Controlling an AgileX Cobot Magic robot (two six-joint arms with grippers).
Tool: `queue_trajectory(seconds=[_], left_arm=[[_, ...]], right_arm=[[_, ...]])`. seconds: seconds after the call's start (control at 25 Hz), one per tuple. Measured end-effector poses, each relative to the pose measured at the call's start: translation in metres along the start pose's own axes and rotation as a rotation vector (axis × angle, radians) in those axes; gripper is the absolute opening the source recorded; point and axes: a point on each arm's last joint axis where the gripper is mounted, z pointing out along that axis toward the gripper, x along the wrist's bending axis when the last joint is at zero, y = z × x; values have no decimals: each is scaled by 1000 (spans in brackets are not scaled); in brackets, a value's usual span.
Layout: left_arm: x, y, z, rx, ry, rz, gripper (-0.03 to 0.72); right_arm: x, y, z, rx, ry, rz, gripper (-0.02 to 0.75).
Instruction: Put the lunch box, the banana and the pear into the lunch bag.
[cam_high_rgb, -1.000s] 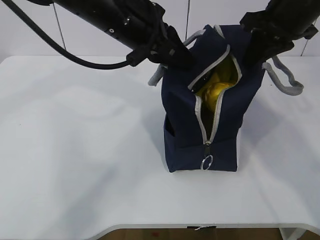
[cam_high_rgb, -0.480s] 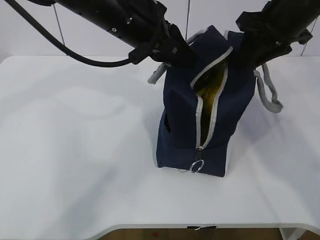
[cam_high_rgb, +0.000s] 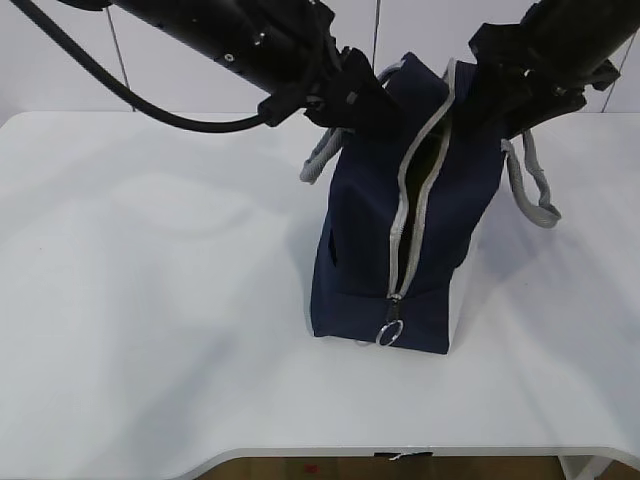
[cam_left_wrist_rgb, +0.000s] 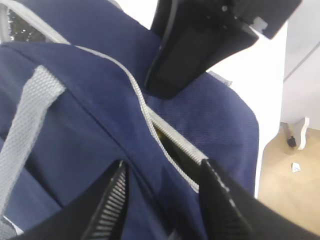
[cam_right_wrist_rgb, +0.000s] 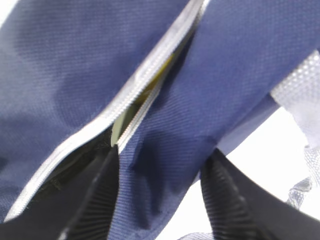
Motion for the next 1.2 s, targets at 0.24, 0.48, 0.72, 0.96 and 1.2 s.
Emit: queue_trajectory(seconds=[0.24,0.48,0.72,0.96,1.2], left_arm=[[-3,3,-4,-8,-1,6,429],[-5,16,-33,-74,27,13,478],[5,20,-63,-115,65,-4,482],[23,22,-108,-181,137,-41,482],[34,21,-159,-245,230,-63,482]], right_arm=[[1,0,0,-4,14,-11,427],[4,0,-8,-25,12,-20,465],[12,0,-36,-100,4,-44,470],[27,-6,-77,-226,71,-94,471],[46,-21,-128,-385,141,-146,472]])
